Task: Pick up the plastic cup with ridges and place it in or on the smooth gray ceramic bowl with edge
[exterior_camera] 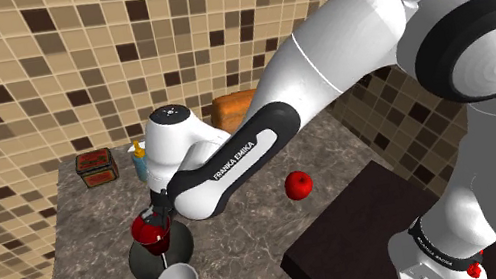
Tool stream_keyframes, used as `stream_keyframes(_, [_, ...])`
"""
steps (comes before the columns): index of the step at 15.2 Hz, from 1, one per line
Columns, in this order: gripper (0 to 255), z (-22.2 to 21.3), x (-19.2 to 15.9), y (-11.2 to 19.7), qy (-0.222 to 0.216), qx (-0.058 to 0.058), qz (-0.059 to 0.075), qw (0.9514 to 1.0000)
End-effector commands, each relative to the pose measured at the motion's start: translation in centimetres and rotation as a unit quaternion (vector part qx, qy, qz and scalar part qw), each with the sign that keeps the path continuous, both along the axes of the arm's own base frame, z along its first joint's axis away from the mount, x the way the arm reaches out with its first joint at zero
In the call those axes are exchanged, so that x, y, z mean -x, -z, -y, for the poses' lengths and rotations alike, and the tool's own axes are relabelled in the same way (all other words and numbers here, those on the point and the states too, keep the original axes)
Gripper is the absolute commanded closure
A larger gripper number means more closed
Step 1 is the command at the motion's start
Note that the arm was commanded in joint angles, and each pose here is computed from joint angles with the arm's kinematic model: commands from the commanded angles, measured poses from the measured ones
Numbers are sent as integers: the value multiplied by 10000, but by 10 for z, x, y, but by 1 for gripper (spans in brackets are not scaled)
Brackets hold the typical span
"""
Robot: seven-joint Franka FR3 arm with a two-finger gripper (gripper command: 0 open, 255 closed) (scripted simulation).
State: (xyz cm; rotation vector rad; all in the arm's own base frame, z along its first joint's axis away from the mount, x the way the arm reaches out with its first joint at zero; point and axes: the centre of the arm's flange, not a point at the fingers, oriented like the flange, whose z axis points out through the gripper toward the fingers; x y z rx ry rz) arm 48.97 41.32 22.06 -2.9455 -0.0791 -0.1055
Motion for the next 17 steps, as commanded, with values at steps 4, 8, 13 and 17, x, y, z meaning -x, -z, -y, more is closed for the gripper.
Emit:
stream_keyframes(4, [255,0,0,20,0,-2,3,10000])
stream_keyframes(8, [255,0,0,20,0,-2,3,10000])
stream_keyframes(13, [0,0,0,20,0,-2,3,10000])
stream_keyframes(17, [0,0,0,20,0,-2,3,10000])
